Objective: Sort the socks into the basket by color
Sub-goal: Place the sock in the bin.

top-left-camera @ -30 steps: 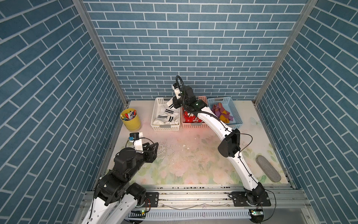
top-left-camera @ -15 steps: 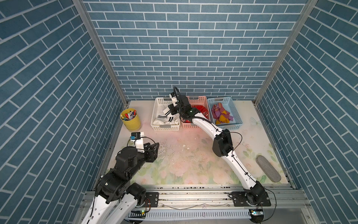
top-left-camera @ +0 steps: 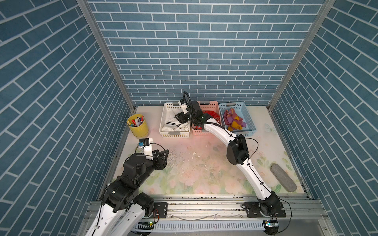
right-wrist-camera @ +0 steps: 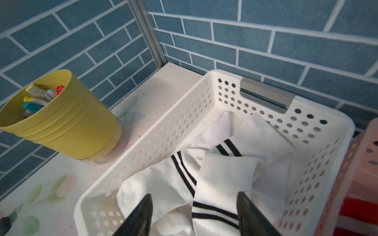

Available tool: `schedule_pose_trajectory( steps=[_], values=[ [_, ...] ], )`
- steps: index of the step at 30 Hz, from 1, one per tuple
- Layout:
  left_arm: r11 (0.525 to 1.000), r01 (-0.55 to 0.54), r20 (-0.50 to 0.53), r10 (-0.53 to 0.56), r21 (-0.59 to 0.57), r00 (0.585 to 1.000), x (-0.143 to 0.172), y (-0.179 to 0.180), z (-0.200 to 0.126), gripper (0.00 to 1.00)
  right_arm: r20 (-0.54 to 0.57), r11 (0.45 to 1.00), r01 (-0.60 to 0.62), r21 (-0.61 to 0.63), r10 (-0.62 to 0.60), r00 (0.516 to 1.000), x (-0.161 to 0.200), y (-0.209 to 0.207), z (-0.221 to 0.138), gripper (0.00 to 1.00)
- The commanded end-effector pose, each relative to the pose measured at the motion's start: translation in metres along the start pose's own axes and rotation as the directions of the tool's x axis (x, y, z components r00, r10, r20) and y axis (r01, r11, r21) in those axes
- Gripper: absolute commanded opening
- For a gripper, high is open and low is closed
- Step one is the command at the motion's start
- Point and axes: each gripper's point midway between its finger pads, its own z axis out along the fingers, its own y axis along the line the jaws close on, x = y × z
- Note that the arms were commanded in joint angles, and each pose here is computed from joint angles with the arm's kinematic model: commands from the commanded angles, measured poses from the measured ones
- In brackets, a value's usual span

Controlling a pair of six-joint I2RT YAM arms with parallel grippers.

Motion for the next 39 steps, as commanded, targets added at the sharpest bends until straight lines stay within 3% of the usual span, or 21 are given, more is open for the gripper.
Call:
schedule_pose_trajectory(
  steps=[1,13,17,23,25,29,30,31,36,39],
  values=[
    [1.000,-0.012,0.036,0.012,0.009,0.999,-0.014,-0.006,-0.002,0.62,0.082,0.995,0.086,-0.045,-0.082,0.993,-0.059,0.024,-0.054,0.66],
    [0.998,-0.025,0.075,0.029,-0.051,0.997,-0.049,-0.011,0.004,0.73,-0.033,0.996,0.072,0.046,-0.070,0.997,-0.036,0.024,-0.156,0.68],
    [0.995,-0.055,0.090,0.062,-0.085,0.994,-0.063,-0.011,0.006,0.81,-0.060,0.994,0.069,0.080,-0.064,0.996,-0.012,0.020,-0.189,0.68],
    [0.978,-0.123,0.083,0.139,-0.166,0.987,-0.087,-0.010,0.011,0.92,-0.052,0.972,-0.012,0.234,0.024,0.998,0.031,-0.007,-0.247,0.68],
    [0.969,-0.153,0.079,0.171,-0.193,0.982,-0.095,-0.009,0.013,0.99,-0.051,0.949,-0.040,0.314,0.059,0.997,0.045,-0.020,-0.269,0.69],
    [0.945,-0.205,0.049,0.224,-0.254,0.973,-0.108,-0.007,0.023,1.00,-0.022,0.892,-0.063,0.448,0.082,0.996,0.064,-0.039,-0.318,0.73],
    [0.939,-0.216,0.035,0.233,-0.267,0.972,-0.110,-0.007,0.026,1.00,-0.016,0.871,-0.068,0.486,0.087,0.996,0.066,-0.045,-0.331,0.95],
    [0.934,-0.223,0.024,0.239,-0.279,0.971,-0.111,-0.006,0.028,1.00,-0.007,0.850,-0.073,0.522,0.089,0.996,0.065,-0.051,-0.345,0.99],
    [0.904,-0.268,-0.064,0.262,-0.333,0.963,-0.119,-0.003,0.037,1.00,0.087,0.739,-0.132,0.661,0.100,0.991,0.051,-0.076,-0.415,0.99],
    [0.879,-0.294,-0.065,0.292,-0.375,0.954,-0.134,-0.001,0.033,1.00,0.159,0.606,-0.195,0.771,0.113,0.981,0.048,-0.101,-0.458,0.99]
  ],
)
